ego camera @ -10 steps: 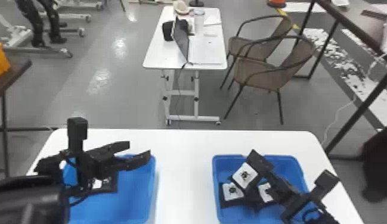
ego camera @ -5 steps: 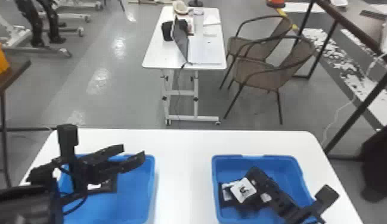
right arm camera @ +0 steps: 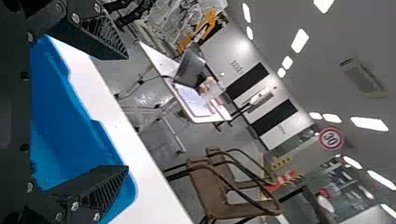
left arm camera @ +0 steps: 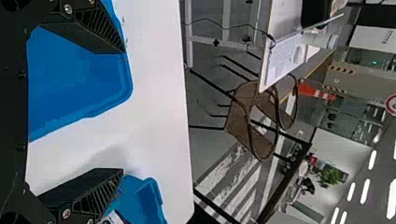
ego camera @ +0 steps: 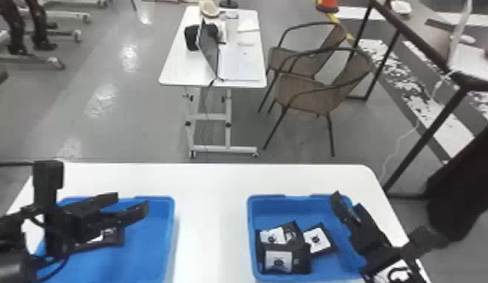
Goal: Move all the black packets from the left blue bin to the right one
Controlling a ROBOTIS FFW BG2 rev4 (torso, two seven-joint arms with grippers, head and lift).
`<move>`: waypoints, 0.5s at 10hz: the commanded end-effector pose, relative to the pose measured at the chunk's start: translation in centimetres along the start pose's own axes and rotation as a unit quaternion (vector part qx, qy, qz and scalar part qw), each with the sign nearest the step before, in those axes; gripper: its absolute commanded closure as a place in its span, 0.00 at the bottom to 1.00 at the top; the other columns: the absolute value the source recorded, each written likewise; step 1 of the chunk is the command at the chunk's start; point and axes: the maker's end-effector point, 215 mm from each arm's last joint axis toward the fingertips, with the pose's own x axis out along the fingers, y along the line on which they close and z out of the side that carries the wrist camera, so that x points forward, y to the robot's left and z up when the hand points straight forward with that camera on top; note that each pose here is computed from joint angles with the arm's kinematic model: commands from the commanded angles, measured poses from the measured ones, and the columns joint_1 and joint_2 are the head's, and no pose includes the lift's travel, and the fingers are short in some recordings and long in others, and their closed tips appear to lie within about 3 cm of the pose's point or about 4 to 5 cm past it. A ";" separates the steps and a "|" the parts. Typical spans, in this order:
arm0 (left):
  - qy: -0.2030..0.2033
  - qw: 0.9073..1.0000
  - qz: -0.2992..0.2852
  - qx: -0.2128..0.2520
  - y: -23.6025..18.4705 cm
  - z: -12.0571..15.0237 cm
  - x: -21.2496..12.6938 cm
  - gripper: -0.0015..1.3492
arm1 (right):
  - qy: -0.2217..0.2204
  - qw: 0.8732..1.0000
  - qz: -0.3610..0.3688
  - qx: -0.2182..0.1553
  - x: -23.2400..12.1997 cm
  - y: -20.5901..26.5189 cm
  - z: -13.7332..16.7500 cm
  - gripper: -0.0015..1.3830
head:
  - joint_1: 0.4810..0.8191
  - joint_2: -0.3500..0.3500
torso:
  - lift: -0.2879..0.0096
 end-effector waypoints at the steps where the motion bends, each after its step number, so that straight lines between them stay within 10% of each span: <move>1: 0.047 0.997 0.062 0.018 3.0 -1.5 -2.1 0.09 | -0.042 0.999 0.026 -0.003 0.1 2.9 3.7 0.09 | 0.63 0.37 | 0.97; 5: 0.104 0.984 0.144 0.027 8.8 -5.9 -4.6 0.09 | -0.069 0.994 0.085 0.022 1.0 9.3 6.4 0.09 | 0.63 0.55 | 0.97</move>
